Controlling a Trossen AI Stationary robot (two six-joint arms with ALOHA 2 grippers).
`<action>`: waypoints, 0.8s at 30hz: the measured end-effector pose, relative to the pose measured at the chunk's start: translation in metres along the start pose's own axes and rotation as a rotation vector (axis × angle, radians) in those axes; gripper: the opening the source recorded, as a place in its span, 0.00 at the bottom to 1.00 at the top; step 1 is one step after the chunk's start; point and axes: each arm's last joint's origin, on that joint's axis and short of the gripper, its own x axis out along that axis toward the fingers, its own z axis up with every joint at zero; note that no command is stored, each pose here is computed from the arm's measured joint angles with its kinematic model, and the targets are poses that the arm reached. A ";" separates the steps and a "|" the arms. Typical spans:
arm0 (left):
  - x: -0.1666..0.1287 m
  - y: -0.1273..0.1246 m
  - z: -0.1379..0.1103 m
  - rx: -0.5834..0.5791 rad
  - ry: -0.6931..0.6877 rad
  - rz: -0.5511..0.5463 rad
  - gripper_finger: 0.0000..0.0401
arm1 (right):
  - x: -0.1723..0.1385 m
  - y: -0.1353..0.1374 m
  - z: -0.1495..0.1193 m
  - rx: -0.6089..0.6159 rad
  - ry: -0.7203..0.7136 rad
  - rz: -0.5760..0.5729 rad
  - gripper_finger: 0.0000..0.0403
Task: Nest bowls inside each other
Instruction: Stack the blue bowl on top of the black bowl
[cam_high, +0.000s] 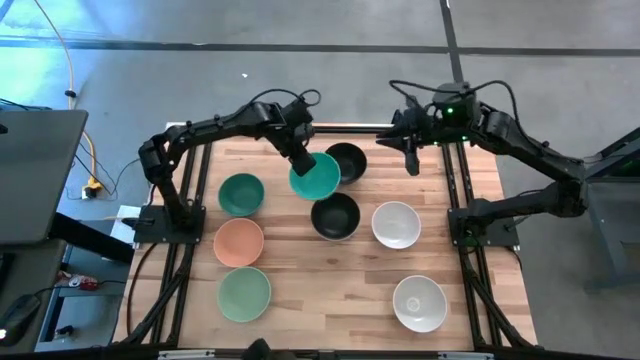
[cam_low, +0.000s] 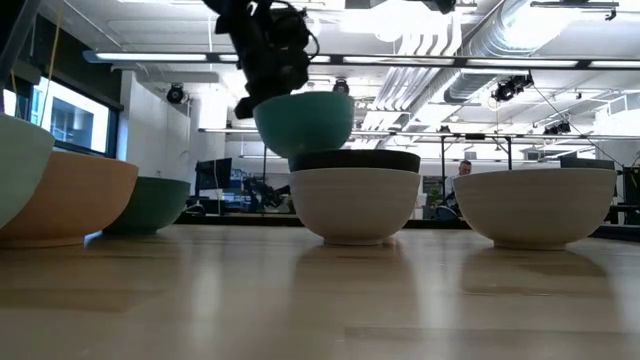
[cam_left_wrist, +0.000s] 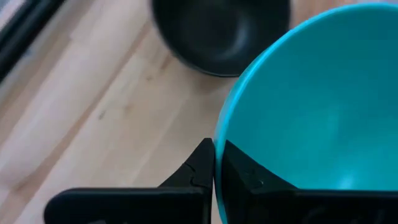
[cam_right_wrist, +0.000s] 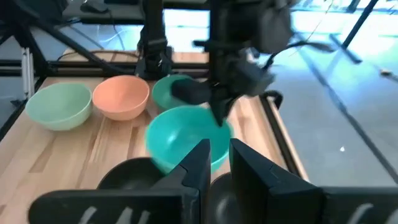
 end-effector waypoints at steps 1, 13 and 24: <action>0.001 -0.005 -0.001 0.003 0.003 -0.005 0.01 | -0.003 -0.001 0.000 -0.001 -0.008 -0.009 0.13; 0.007 -0.045 -0.001 0.009 -0.050 -0.095 0.01 | -0.033 -0.007 0.000 0.007 -0.054 -0.093 0.13; 0.032 -0.070 -0.003 0.009 -0.008 -0.136 0.01 | -0.033 -0.005 -0.004 0.015 -0.013 -0.082 0.13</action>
